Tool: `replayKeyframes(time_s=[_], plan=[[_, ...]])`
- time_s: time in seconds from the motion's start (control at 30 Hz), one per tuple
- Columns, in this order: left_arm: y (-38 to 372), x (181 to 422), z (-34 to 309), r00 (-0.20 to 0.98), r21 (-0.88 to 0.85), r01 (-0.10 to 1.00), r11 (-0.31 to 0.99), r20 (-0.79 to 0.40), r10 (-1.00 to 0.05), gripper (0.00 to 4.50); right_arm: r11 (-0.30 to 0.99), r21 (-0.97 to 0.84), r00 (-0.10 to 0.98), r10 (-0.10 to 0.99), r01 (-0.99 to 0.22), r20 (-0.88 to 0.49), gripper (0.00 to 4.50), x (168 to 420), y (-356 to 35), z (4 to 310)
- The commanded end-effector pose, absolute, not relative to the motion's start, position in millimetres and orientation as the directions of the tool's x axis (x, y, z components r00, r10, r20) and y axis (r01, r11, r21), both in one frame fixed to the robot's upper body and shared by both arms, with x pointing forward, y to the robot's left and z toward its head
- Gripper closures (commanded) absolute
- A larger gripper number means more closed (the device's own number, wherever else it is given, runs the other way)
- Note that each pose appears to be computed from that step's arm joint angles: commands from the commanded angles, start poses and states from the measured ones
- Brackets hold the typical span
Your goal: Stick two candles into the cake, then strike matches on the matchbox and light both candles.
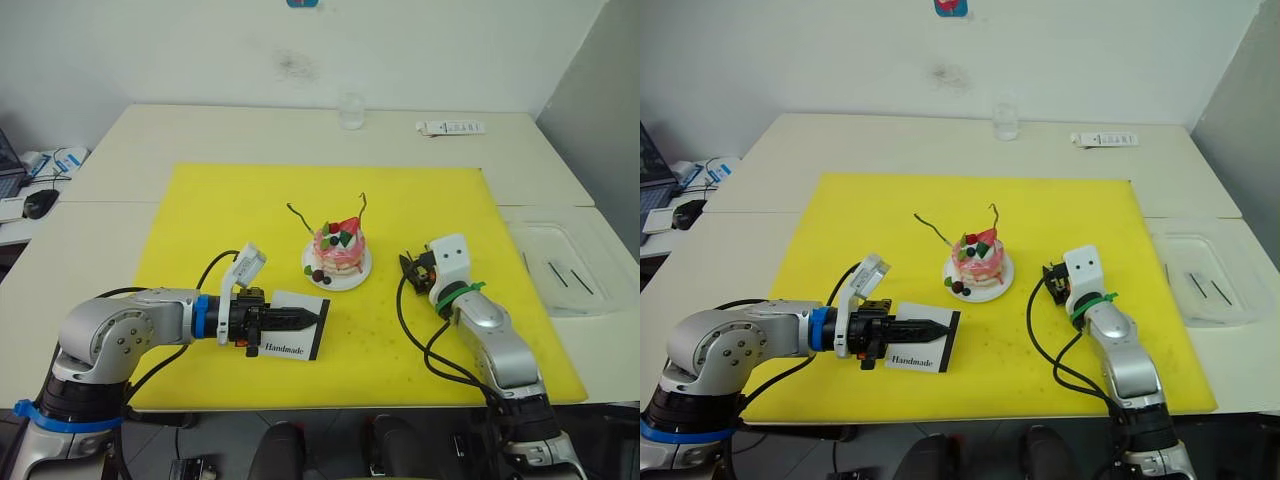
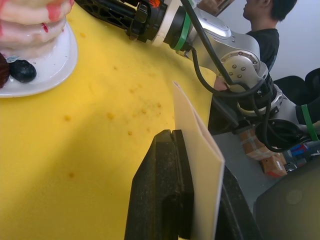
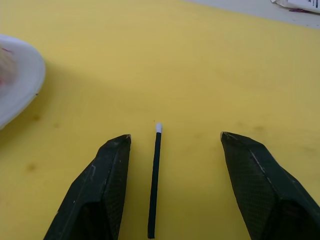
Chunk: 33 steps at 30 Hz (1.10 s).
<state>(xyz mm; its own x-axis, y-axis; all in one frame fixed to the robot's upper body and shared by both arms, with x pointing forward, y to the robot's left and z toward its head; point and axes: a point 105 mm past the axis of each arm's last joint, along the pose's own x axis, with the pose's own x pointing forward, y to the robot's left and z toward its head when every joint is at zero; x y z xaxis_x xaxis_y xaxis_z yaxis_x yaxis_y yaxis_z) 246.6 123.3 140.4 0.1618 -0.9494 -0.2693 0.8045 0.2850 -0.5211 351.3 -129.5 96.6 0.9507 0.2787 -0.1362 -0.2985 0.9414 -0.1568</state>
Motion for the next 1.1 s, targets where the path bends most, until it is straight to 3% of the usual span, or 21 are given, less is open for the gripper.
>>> replayKeyframes(time_s=[0.03,0.3,0.5,0.7,0.9,1.1], plan=[[119,244,146,0.151,-0.495,0.828,0.263,-0.255,-0.955,4.50,0.949,-0.144,0.953,0.259,-0.281,-0.157,1.90,352,-131,94],[119,245,144,0.159,-0.498,0.823,0.273,-0.259,-0.953,4.50,0.968,-0.097,0.956,0.209,-0.233,-0.206,4.47,352,-131,91],[120,246,143,0.169,-0.499,0.819,0.284,-0.265,-0.949,4.50,0.957,-0.040,0.947,0.278,-0.288,-0.162,4.47,345,-119,102],[120,251,145,0.199,-0.506,0.809,0.300,-0.244,-0.949,4.50,0.859,-0.109,0.866,0.493,-0.500,-0.085,4.47,316,-98,129],[106,259,151,0.213,-0.515,0.810,0.280,-0.185,-0.959,4.50,0.622,-0.272,0.661,0.747,-0.734,-0.074,4.47,270,-85,173],[83,268,154,0.225,-0.509,0.817,0.272,-0.153,-0.962,4.50,0.412,-0.371,0.502,0.844,-0.833,-0.191,4.47,242,-77,188]])
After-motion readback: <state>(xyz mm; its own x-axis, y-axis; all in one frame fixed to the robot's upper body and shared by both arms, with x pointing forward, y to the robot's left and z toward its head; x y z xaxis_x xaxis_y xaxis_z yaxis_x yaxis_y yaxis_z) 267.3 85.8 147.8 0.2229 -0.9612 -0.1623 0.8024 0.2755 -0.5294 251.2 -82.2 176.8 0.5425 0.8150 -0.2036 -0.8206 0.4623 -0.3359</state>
